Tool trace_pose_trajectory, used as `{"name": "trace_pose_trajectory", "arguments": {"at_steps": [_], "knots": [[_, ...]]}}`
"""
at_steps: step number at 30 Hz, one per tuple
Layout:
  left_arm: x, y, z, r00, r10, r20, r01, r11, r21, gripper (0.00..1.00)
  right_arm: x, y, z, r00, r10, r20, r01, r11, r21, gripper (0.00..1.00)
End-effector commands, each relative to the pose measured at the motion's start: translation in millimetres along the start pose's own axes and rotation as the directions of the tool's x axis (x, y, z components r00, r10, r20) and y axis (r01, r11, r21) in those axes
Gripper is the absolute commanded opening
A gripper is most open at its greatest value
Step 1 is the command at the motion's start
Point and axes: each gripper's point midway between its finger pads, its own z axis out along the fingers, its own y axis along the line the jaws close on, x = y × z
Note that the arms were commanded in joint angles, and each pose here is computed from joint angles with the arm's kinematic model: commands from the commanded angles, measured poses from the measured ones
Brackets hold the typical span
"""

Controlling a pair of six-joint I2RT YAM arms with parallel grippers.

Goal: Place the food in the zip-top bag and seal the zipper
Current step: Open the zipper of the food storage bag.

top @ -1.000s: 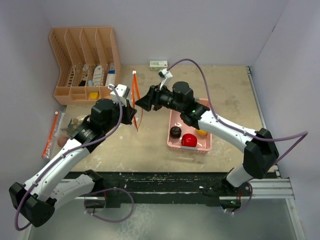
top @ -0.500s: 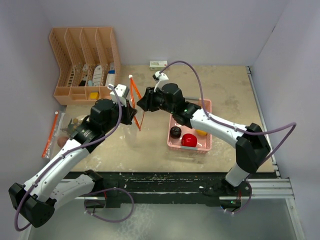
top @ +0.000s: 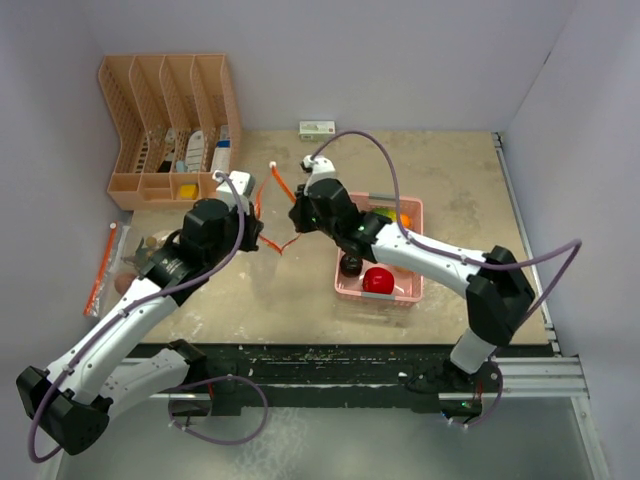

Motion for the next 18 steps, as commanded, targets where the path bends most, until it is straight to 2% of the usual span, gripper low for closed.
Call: {"name": "trace_pose_trajectory", "arguments": {"at_steps": [1,4,6,10,12,14,18], "knots": [[-3.8,63.8,-29.9,0.996,0.070,-0.055,-0.084,0.934,-0.347,0.00,-7.7,-64.3,-44.6,0.997,-0.044,0.058,0.025,0.958,0.284,0.00],[2.7,101.2,-52.2,0.987,0.099,-0.130,-0.154,0.827,-0.540,0.00,4.6,-90.3,-64.7,0.998,-0.046,0.049,0.025,0.930,0.367,0.00],[2.0,117.7,-64.7,0.980,0.122,-0.159,-0.195,0.761,-0.619,0.00,11.7,-99.6,-72.3,0.999,-0.036,0.041,0.017,0.922,0.387,0.00],[-13.0,127.3,-83.0,0.973,0.165,-0.159,-0.230,0.706,-0.670,0.00,33.5,-92.9,-70.8,1.000,0.009,-0.005,-0.007,0.949,0.317,0.00],[-29.2,124.8,-92.1,0.976,0.178,-0.124,-0.215,0.709,-0.672,0.00,39.6,-83.1,-63.3,0.999,0.041,-0.005,-0.039,0.965,0.258,0.00],[-49.0,116.8,-99.3,0.979,0.192,-0.065,-0.188,0.739,-0.647,0.00,42.7,-60.6,-52.4,0.997,0.080,-0.017,-0.076,0.986,0.146,0.00],[-74.0,85.1,-96.1,0.980,0.192,0.059,-0.138,0.859,-0.494,0.00,61.2,-23.1,-29.0,0.994,0.056,-0.096,-0.063,0.996,-0.068,0.01]]}}
